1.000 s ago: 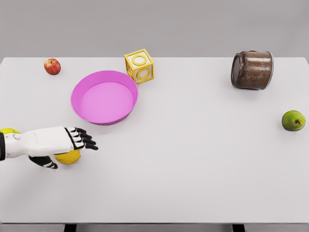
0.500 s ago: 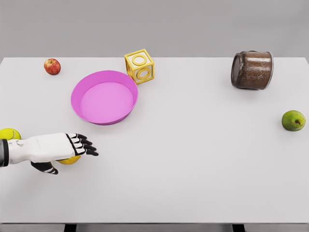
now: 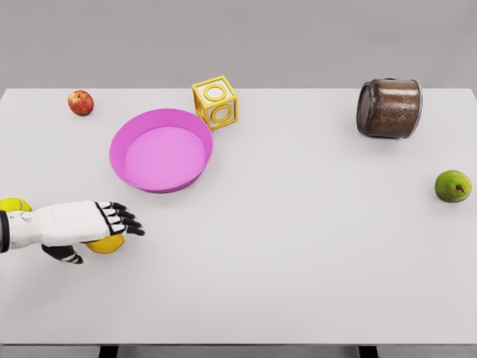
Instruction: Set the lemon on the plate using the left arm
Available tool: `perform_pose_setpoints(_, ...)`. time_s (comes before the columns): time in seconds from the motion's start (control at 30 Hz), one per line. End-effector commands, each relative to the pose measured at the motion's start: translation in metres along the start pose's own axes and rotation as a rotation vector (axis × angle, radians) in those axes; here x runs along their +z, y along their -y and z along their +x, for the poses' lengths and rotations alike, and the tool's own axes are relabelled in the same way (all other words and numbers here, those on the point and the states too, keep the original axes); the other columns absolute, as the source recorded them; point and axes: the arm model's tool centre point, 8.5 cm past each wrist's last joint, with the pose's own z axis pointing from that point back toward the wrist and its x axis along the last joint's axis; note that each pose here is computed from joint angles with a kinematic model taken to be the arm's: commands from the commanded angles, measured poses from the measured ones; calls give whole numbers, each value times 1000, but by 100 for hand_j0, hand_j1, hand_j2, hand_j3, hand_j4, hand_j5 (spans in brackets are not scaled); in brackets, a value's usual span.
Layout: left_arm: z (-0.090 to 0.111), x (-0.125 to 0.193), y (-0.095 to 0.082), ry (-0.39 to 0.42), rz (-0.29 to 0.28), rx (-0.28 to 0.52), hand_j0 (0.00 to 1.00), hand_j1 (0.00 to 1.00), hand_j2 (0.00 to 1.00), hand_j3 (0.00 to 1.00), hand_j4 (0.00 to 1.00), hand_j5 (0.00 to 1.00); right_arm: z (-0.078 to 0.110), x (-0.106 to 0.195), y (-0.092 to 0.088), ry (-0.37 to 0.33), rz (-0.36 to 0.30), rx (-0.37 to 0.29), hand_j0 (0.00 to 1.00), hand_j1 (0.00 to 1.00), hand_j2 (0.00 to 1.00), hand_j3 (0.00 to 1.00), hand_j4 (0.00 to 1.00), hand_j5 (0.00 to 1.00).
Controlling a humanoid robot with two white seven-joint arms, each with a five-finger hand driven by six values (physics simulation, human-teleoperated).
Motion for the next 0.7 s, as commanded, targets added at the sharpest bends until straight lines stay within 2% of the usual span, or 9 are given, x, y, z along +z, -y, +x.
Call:
perform_pose_setpoints(0.0,-2,1,1,-7,-3,6,100,100,100,100,100,100,0,0,0,-1,0,0,100,100,100,100,100,100)
perform_pose_setpoints(0.13,-2,0,4,-6,-7,12,94,94,94,94,94,94,0,0,0,1,0,-1,100,100,100,100,100,100)
perform_pose_setpoints(0.47,-9,3,7,-25,-13,23,94,94,94,94,94,94,0,0,0,-1,0,0,100,100,100,100,100,100)
perform_pose_setpoints(0.67,-9,3,9,-26,-15,31,88,88,88,88,88,88,0,0,0,1,0,1,100,100,100,100,100,100)
